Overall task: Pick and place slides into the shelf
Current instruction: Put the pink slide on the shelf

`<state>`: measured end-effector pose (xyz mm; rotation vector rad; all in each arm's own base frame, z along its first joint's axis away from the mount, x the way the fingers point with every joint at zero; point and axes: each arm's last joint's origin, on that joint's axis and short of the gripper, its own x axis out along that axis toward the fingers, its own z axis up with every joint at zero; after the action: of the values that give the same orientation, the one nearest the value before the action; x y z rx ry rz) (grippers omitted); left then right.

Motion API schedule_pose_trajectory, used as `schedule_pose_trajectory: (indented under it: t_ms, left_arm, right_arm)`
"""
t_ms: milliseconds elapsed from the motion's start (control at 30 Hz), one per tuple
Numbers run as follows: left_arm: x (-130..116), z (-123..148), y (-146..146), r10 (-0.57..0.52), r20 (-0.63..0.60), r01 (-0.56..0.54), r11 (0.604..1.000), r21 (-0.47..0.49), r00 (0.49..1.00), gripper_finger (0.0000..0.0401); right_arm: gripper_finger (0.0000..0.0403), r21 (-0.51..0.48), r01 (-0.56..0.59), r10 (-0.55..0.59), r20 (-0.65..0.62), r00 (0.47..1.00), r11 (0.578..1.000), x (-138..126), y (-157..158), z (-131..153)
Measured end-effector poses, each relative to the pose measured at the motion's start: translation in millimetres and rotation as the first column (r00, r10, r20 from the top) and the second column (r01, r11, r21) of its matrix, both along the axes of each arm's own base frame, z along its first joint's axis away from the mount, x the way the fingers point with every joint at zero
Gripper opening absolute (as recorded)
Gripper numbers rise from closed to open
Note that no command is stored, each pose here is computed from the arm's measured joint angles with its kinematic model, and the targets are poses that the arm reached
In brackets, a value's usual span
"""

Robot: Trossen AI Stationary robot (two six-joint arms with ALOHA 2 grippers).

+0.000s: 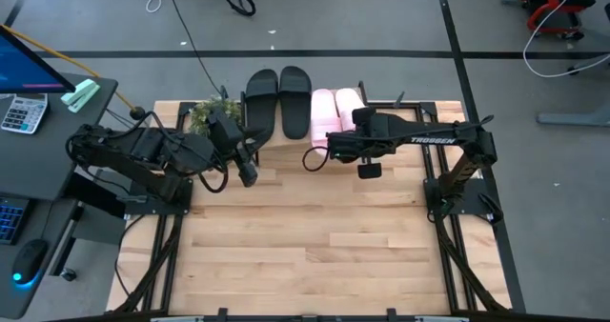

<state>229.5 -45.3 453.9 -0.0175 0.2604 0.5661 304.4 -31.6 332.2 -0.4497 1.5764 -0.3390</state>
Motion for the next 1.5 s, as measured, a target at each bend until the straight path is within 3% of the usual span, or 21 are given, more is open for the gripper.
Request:
schedule_pose_trajectory:
  t_ms: [1500]
  left_arm:
    - [0.0,0.1,0.1,0.007,0.014,-0.007,1.0,-0.021,1.0,0.0107]
  right_arm:
    - [0.0039,0.247,0.047,-0.065,0.065,0.996,0.968,3.4,-30.2,-4.5]
